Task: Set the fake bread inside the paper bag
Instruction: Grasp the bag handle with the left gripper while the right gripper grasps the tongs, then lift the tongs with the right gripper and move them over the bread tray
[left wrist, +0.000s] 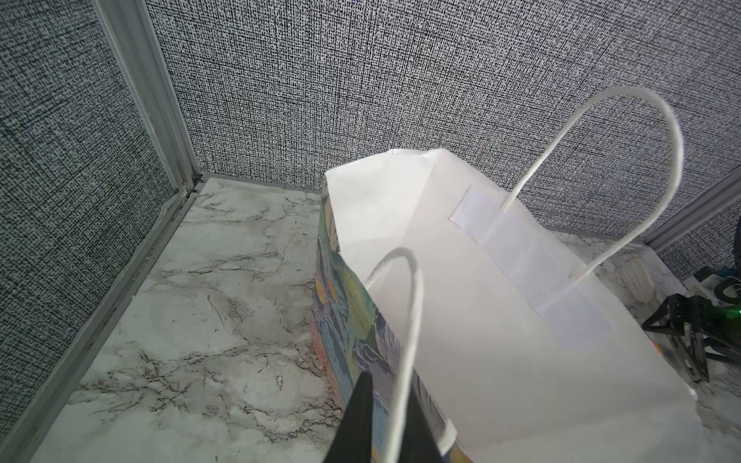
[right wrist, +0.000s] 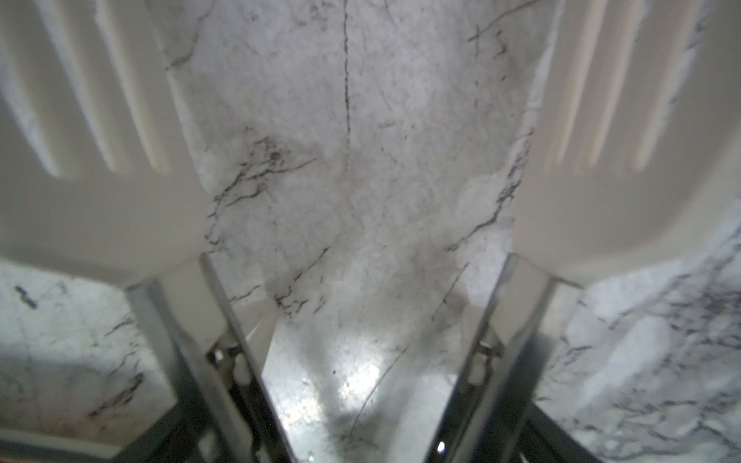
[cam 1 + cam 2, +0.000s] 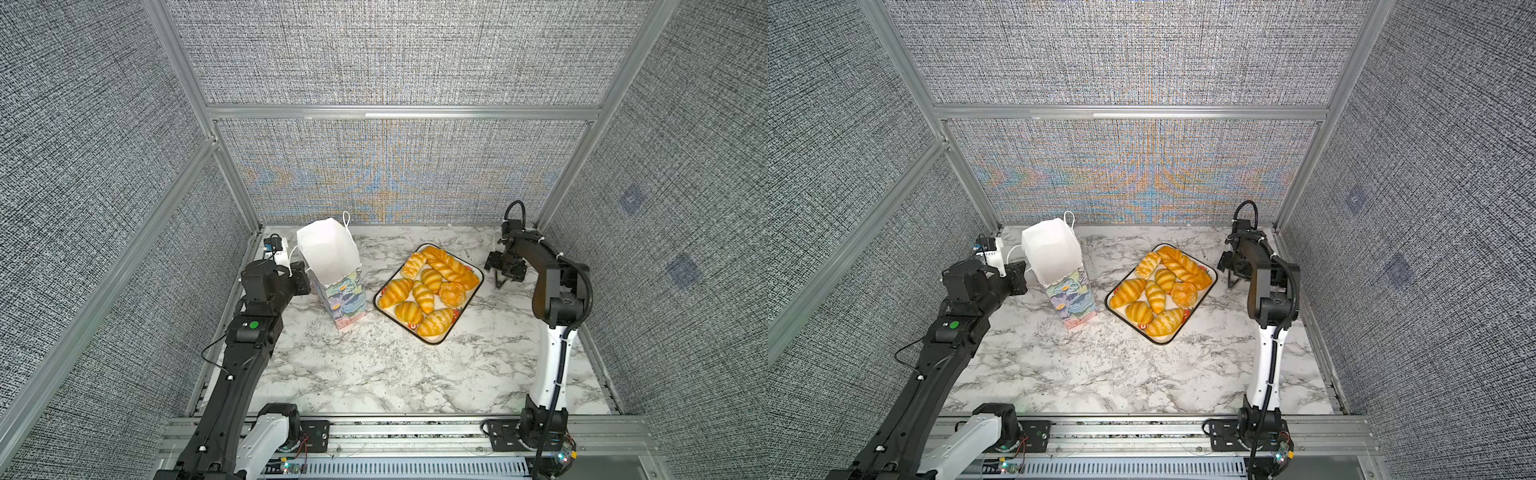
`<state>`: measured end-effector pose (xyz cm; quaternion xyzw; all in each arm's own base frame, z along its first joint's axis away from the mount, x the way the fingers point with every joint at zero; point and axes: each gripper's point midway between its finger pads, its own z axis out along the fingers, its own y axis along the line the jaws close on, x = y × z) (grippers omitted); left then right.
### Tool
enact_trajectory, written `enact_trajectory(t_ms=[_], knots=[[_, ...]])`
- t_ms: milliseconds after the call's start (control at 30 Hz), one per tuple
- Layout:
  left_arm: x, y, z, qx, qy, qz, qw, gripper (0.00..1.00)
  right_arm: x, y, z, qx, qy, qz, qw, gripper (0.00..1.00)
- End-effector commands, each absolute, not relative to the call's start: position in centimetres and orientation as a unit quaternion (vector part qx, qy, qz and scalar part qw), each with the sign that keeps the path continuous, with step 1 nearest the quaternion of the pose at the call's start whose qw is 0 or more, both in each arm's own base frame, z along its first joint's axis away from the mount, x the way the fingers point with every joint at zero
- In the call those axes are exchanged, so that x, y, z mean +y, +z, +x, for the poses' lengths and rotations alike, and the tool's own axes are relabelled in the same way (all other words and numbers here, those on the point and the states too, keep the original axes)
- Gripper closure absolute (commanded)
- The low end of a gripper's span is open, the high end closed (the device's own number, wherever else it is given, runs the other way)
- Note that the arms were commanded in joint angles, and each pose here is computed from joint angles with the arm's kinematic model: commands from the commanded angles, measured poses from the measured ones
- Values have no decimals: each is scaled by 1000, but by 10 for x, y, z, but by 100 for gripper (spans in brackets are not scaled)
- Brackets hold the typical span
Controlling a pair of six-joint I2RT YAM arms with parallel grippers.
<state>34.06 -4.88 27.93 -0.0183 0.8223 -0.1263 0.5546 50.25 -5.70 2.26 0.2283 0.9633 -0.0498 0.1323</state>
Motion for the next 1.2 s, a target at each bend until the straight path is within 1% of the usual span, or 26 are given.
enact_trajectory(t_ms=[0, 200, 500, 800, 967, 1167], knots=[[-48, 285, 343, 817, -124, -18, 563, 86, -63, 20, 491, 965, -73, 225, 112, 18], [-48, 284, 344, 817, -124, -18, 562, 86, -62, 21, 492, 966, -71, 222, 114, 25], [-48, 282, 345, 819, -125, -18, 559, 86, -62, 23, 491, 966, -68, 220, 120, 38], [-48, 281, 345, 821, -124, -17, 557, 86, -61, 31, 488, 964, -64, 223, 131, 47], [-49, 280, 345, 822, -124, -17, 556, 86, -60, 43, 486, 961, -61, 225, 145, 57], [-48, 279, 346, 823, -122, -18, 555, 86, -60, 54, 481, 959, -61, 228, 154, 59]])
